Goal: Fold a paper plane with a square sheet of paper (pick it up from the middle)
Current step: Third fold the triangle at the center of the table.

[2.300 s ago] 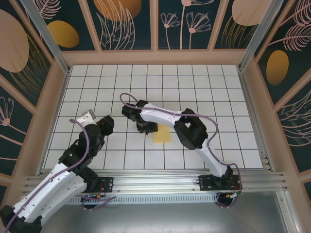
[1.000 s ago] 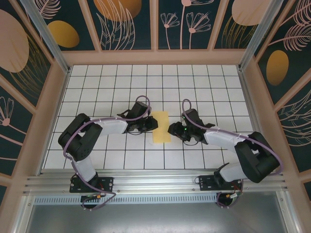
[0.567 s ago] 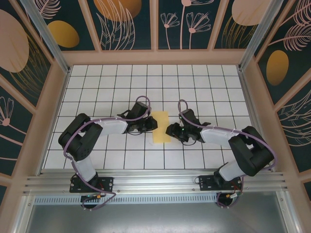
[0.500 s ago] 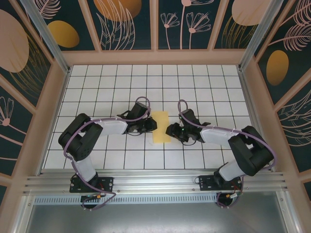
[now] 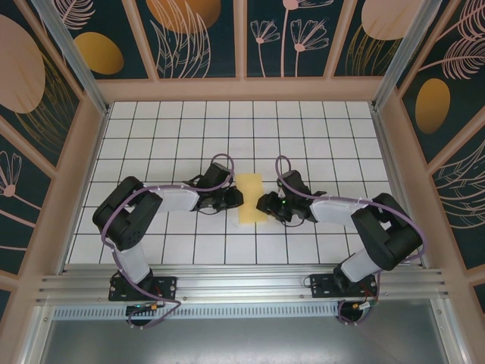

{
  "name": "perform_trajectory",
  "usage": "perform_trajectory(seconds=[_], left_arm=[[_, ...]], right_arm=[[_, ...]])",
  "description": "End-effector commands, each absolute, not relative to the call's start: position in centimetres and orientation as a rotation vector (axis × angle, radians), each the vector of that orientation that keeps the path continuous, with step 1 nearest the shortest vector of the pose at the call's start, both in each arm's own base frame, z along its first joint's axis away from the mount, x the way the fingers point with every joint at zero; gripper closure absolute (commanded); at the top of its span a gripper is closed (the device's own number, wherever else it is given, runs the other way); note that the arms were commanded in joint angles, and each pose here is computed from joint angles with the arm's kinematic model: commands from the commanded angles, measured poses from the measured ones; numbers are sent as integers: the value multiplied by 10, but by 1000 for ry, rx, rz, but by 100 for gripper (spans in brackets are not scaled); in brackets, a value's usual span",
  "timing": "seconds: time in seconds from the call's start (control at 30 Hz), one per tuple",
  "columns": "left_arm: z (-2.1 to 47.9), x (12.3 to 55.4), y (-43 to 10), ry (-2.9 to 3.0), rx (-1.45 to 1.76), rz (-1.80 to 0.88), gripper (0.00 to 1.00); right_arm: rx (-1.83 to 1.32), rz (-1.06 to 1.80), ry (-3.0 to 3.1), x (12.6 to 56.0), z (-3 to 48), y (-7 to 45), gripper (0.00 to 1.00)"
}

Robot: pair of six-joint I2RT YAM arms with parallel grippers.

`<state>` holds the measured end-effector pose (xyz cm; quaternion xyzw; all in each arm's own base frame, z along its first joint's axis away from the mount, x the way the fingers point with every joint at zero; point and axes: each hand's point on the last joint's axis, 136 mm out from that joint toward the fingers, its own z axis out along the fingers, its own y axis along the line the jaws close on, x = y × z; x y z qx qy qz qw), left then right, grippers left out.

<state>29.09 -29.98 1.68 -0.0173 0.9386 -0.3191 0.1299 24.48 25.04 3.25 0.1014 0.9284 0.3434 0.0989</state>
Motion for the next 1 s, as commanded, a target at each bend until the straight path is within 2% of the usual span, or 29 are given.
perform_trajectory(seconds=[0.0, 0.5, 0.6, 0.8, 0.93, 0.97], left_arm=[[1, 282, -294, 2768, -29, -885, 81], [4, 283, -294, 2759, 22, -875, 80], [3, 283, -294, 2761, 29, -866, 80], [3, 281, -294, 2765, 40, -865, 80], [7, 283, -291, 2737, 67, -846, 78], [10, 283, -291, 2725, 88, -847, 78]], right_arm=[[280, 1121, 2699, 247, 44, 262, 54], [267, 1142, 2677, 273, 45, 263, 57], [225, 1196, 2680, 278, 46, 269, 64], [189, 1196, 2688, 290, 43, 269, 68], [169, 1195, 2700, 293, 41, 268, 75], [171, 1192, 2707, 292, 38, 268, 80]])
